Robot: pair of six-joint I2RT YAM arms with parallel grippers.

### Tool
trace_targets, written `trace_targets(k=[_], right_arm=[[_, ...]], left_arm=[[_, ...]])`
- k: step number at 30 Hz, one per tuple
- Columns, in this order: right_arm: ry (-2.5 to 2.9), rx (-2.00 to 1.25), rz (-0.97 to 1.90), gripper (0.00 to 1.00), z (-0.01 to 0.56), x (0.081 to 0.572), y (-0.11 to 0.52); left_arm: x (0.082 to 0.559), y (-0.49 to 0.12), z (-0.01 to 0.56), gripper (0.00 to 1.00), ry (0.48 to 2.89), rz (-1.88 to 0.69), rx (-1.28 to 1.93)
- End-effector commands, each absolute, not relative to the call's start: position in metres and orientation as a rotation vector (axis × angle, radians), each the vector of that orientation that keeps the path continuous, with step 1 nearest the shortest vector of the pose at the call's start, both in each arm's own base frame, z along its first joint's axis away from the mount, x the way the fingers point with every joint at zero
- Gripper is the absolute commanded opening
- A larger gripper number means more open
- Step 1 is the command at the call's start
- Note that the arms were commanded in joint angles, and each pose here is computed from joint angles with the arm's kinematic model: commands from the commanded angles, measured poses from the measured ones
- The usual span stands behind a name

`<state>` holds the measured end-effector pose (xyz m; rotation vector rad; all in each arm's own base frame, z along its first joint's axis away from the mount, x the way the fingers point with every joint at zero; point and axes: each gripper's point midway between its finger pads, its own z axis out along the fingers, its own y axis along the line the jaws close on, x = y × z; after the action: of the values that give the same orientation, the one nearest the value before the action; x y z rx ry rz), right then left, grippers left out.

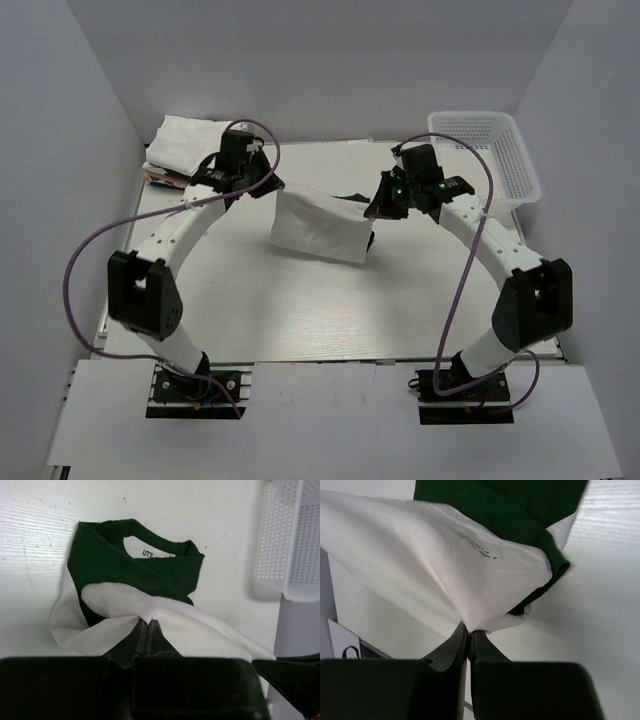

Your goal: Fold and stack the t-shirts

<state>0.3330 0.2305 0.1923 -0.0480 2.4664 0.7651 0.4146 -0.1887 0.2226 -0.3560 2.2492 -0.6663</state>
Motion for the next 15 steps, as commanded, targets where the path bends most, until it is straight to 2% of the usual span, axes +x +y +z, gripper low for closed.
trace_targets(k=[1, 4, 5, 7, 8, 10, 11, 12, 13, 14, 15], right_arm=[[2.396, -0.018, 0.774, 0.0, 0.204, 0.374, 0.225], [2.409, -0.014, 0.853, 0.0, 0.2, 0.393, 0.228], [2.452, 0.007, 0.85, 0.0, 0.178, 0.403, 0.226], [2.431, -0.007, 0.907, 0.0, 0.185, 0.418, 0.23], [2.437, 0.014, 0.913, 0.0, 0.179, 0.43, 0.227], [2.481, 0.046, 0.924, 0.0, 0.154, 0.447, 0.226], [2.465, 0.068, 0.923, 0.0, 0.157, 0.459, 0.22], [2.487, 0.066, 0.93, 0.0, 0.142, 0.465, 0.222], [2.507, 0.063, 0.965, 0.0, 0.127, 0.471, 0.223], [2.472, 0.056, 0.976, 0.04, 0.136, 0.485, 0.222], [2.52, 0.052, 1.007, 0.17, 0.105, 0.49, 0.227]], left_arm=[[0.459, -0.178, 0.237, 0.0, 2.181, -0.561, -0.386], [0.493, -0.178, 0.216, 0.0, 2.214, -0.523, -0.388], [0.499, -0.183, 0.212, 0.0, 2.223, -0.541, -0.379], [0.519, -0.185, 0.216, 0.0, 2.208, -0.546, -0.368], [0.53, -0.188, 0.19, 0.0, 2.248, -0.53, -0.375], [0.548, -0.187, 0.187, 0.0, 2.247, -0.534, -0.385], [0.555, -0.184, 0.179, 0.0, 2.259, -0.523, -0.398], [0.559, -0.187, 0.153, 0.0, 2.309, -0.516, -0.403], [0.567, -0.181, 0.15, 0.0, 2.303, -0.511, -0.416], [0.575, -0.181, 0.145, 0.0, 2.288, -0.537, -0.413], [0.579, -0.184, 0.138, 0.09, 2.285, -0.555, -0.404]])
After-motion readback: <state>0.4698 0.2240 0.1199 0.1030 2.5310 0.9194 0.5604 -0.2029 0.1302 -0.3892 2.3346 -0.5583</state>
